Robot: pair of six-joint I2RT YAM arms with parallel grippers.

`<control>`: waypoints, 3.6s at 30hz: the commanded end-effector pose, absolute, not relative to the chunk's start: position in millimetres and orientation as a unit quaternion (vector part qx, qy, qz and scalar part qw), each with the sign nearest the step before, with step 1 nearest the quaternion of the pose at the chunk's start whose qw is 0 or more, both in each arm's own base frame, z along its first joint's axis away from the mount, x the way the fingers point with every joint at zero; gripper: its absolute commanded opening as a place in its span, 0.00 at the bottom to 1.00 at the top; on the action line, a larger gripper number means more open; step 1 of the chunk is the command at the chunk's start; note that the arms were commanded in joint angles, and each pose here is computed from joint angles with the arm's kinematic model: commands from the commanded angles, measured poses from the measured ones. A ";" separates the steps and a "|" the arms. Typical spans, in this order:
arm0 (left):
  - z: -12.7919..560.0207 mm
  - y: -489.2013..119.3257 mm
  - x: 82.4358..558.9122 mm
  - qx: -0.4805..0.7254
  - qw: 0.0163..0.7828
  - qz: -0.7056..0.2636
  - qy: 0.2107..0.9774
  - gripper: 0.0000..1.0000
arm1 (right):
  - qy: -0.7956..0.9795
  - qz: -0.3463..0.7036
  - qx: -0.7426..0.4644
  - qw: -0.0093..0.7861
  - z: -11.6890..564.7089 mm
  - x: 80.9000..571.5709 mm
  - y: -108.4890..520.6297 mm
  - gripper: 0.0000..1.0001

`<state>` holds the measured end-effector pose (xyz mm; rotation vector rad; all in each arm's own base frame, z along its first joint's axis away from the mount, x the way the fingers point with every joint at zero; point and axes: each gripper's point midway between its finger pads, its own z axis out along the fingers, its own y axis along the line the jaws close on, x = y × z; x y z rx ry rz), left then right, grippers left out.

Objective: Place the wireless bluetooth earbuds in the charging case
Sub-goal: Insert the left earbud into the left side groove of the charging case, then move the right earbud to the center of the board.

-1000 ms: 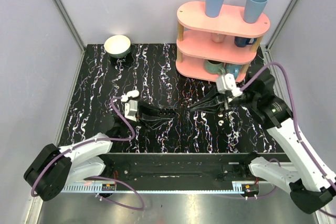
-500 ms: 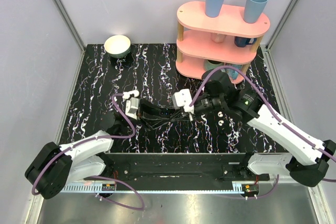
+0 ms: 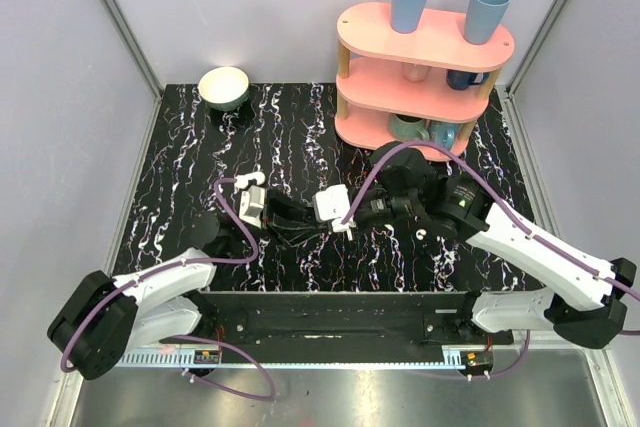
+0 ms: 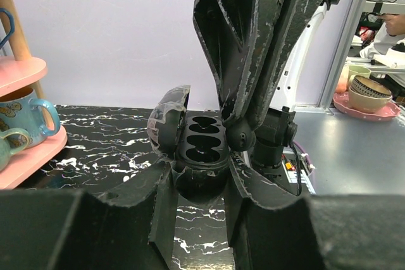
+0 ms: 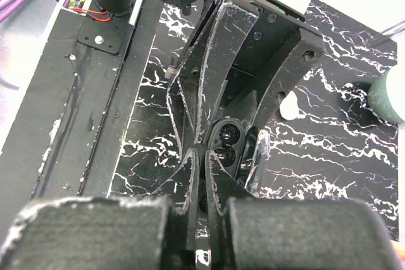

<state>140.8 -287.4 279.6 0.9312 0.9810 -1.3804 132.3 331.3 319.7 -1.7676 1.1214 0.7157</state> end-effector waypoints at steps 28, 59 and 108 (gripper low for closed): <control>285.3 -298.1 138.5 0.457 0.581 -0.538 0.406 0.00 | 0.428 0.242 -0.725 0.482 339.4 141.6 333.9 0.00; 300.3 -294.8 129.6 0.457 0.593 -0.543 0.380 0.00 | 0.447 0.243 -0.753 0.416 293.7 133.0 340.3 0.00; 315.8 -263.8 161.2 0.370 0.713 -0.449 0.391 0.00 | 0.712 0.094 -0.076 0.691 346.1 247.5 157.6 0.74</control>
